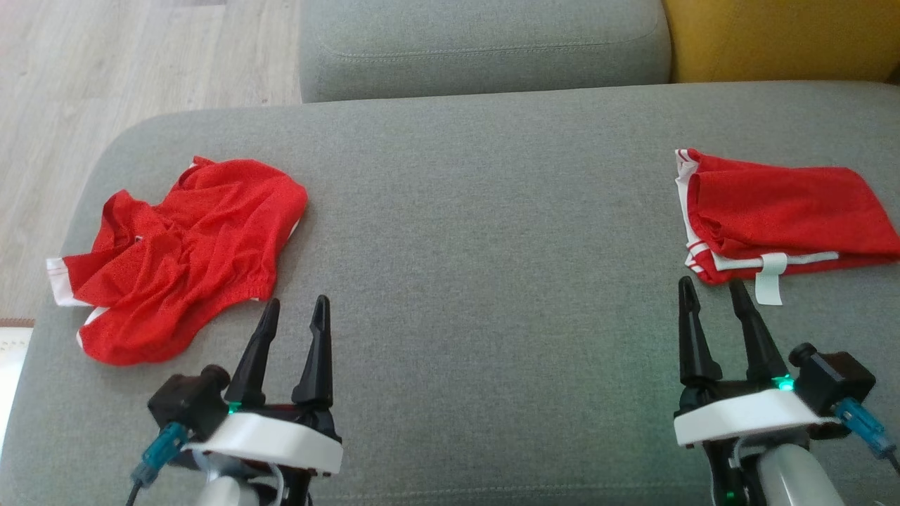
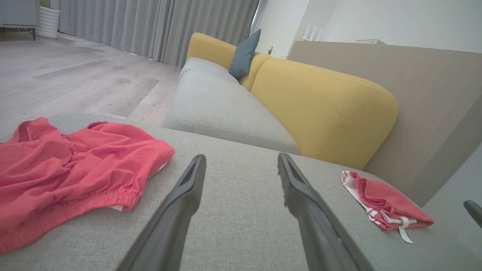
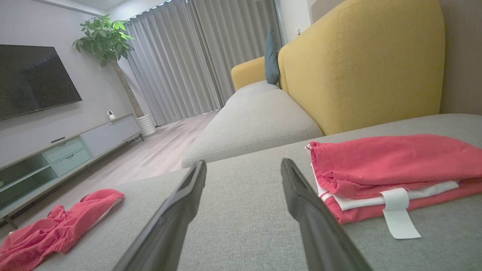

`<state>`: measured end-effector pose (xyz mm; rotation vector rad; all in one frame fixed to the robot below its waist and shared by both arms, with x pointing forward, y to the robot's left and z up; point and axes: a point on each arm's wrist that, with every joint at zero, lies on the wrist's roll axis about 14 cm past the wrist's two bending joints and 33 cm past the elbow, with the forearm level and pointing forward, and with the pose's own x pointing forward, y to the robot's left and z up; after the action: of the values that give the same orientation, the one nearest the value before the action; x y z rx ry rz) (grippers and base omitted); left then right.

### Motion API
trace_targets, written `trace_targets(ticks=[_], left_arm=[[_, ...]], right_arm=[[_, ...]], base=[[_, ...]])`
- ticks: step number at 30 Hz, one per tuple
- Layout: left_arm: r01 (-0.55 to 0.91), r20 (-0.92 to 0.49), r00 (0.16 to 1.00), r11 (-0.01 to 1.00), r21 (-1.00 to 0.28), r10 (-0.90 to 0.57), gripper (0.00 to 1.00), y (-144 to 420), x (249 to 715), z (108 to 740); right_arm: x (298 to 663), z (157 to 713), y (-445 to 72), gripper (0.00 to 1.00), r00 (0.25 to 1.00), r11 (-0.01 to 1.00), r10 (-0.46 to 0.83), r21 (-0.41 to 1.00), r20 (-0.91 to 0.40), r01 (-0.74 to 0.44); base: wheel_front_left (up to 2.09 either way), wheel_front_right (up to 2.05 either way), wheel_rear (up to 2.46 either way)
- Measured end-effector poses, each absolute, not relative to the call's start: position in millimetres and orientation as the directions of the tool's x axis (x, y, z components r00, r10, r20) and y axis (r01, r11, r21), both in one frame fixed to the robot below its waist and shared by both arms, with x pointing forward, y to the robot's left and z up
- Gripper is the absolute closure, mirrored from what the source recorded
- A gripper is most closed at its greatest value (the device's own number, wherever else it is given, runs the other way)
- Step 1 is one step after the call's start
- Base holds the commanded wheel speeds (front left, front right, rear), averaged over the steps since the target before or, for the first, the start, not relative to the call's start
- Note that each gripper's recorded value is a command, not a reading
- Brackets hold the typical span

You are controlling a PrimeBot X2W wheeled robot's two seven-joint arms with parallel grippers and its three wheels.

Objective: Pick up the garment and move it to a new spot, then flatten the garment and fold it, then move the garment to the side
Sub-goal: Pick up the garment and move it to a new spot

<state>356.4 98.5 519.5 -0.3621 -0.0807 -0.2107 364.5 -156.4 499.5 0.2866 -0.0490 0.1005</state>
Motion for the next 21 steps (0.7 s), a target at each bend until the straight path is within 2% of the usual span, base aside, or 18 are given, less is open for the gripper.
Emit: trace_targets(ticks=[10, 21], left_arm=[[0.193, 0.117, 0.980, 0.919, -0.343, -0.163, 0.00, 107, 353, 520], [0.041, 0.118, 0.993, 0.942, -0.332, -0.001, 0.00, 159, 338, 520]], right_arm=[[369, 498, -144, 0.00, 0.990, 0.948, 0.128, 0.287, 0.057, -0.139], [380, 494, -87, 0.00, 0.955, 0.909, 0.293, 0.295, 0.048, -0.294]], base=[[0.00, 0.00, 0.00], [0.00, 0.00, 0.00]])
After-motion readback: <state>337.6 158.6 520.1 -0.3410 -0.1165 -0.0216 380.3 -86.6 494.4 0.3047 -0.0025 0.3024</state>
